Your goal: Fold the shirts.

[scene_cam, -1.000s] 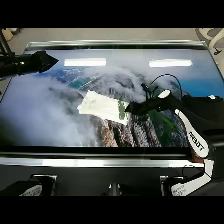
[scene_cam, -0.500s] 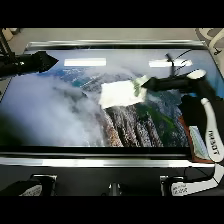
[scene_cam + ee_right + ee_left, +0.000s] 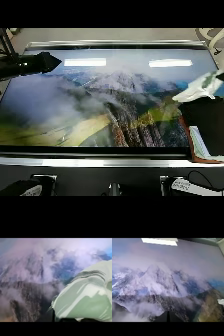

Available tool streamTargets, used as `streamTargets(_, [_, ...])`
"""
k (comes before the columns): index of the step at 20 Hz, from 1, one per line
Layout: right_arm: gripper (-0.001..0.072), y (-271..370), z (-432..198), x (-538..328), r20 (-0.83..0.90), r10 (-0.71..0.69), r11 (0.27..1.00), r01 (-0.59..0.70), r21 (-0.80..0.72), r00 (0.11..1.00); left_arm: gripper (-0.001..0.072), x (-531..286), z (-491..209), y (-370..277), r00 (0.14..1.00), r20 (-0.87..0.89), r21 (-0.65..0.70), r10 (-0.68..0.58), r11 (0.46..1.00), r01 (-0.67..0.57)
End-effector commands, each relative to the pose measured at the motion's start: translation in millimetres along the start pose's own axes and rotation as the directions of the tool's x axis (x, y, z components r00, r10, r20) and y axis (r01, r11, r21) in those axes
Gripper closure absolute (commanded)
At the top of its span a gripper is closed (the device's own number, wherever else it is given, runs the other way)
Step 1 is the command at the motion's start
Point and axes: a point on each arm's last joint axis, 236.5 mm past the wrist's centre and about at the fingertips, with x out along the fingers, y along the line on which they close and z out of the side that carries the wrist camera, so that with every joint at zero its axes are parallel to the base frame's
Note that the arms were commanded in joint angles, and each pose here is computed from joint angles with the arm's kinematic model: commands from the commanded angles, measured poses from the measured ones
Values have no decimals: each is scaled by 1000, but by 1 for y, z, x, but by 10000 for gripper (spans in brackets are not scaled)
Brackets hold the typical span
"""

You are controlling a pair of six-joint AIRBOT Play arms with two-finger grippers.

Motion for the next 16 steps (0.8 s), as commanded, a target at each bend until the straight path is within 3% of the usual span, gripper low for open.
streamTargets(1, [694,-38,-6,-69,62,-115,990,110,90,991,674,3,-4,-8,1000,-10,22,-15,1000,15])
streamTargets(7, [694,-79,-12,-150,178,-312,933,267,240,933,674,3,-5,-10,1000,-12,39,-18,999,18])
streamTargets(9, [695,-89,-45,-148,34,-360,908,342,240,932,674,3,-5,-10,1000,-12,39,-18,999,18])
streamTargets(12, [694,-112,-115,-134,-282,-435,846,495,197,855,674,3,-4,-10,1000,-11,39,-18,999,18])
streamTargets(16, [694,-113,-191,-93,-548,-357,848,508,150,757,674,3,-5,-10,1000,-13,38,-18,999,19])
